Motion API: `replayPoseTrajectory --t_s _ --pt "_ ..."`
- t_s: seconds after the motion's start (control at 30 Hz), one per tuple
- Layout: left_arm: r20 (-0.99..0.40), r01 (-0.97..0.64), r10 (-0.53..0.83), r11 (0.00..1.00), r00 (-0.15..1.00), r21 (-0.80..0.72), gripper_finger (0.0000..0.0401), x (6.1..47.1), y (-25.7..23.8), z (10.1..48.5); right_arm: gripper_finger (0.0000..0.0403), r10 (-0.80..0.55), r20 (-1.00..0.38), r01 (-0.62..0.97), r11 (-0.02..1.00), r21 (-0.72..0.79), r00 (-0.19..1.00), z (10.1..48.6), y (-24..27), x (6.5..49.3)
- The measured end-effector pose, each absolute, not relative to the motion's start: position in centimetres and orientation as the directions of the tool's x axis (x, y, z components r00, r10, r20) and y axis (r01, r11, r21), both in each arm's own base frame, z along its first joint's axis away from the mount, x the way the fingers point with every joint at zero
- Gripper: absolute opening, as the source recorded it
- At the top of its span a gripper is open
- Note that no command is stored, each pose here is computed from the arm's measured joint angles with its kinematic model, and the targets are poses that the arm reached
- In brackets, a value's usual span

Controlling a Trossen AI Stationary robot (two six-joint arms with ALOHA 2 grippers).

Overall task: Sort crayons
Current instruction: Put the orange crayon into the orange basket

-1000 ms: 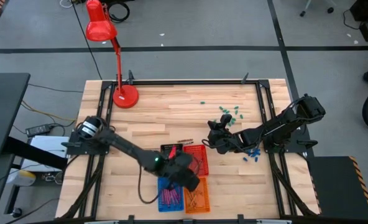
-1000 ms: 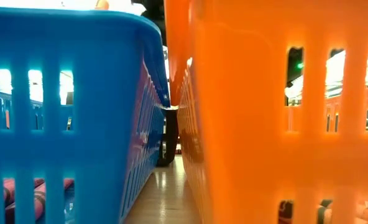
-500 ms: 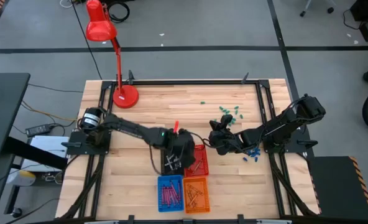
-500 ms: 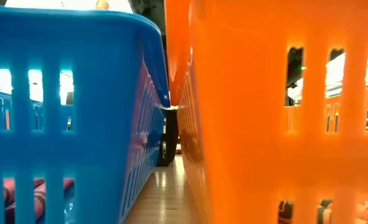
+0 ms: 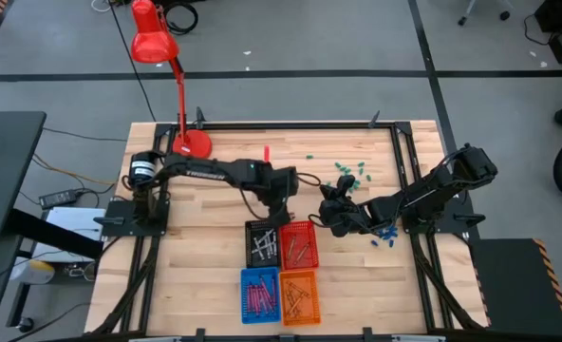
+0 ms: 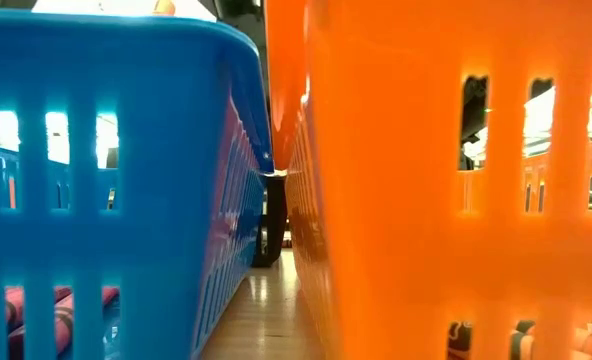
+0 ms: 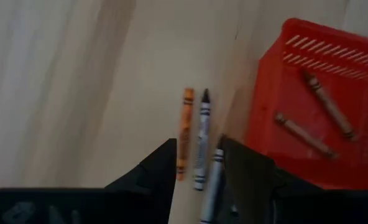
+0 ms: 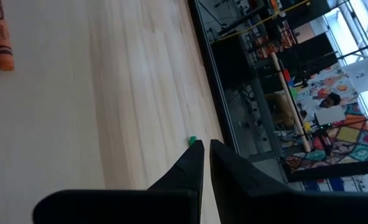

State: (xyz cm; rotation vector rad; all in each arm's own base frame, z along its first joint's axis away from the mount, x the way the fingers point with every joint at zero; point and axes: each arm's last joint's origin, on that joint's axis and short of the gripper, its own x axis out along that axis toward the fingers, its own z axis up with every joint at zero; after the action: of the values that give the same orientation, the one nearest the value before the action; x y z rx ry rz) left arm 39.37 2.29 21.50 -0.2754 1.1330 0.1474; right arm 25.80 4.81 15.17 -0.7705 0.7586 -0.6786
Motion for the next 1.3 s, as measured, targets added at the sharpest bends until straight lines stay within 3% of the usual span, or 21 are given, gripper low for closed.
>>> replayPoseTrajectory --t_s 0.3,0.67,1.3 --pt "-0.932 -0.022 -0.02 0.999 0.363 -0.03 0.0143 39.0 3.2 19.3 0.0034 -0.733 -0.364 0.251 0.581 -0.774 0.574 15.2 4.9 26.0" --pt "-0.904 -0.024 -0.068 0.996 0.423 -0.086 0.0143 39.9 2.9 16.6 0.0034 -0.695 -0.387 0.244 0.626 -0.741 0.606 15.3 4.8 26.3" --pt "-0.926 -0.02 -0.051 0.998 0.373 -0.063 0.0143 40.4 2.9 14.1 0.0034 -0.689 -0.4 0.242 0.637 -0.732 0.605 15.2 4.5 26.3"
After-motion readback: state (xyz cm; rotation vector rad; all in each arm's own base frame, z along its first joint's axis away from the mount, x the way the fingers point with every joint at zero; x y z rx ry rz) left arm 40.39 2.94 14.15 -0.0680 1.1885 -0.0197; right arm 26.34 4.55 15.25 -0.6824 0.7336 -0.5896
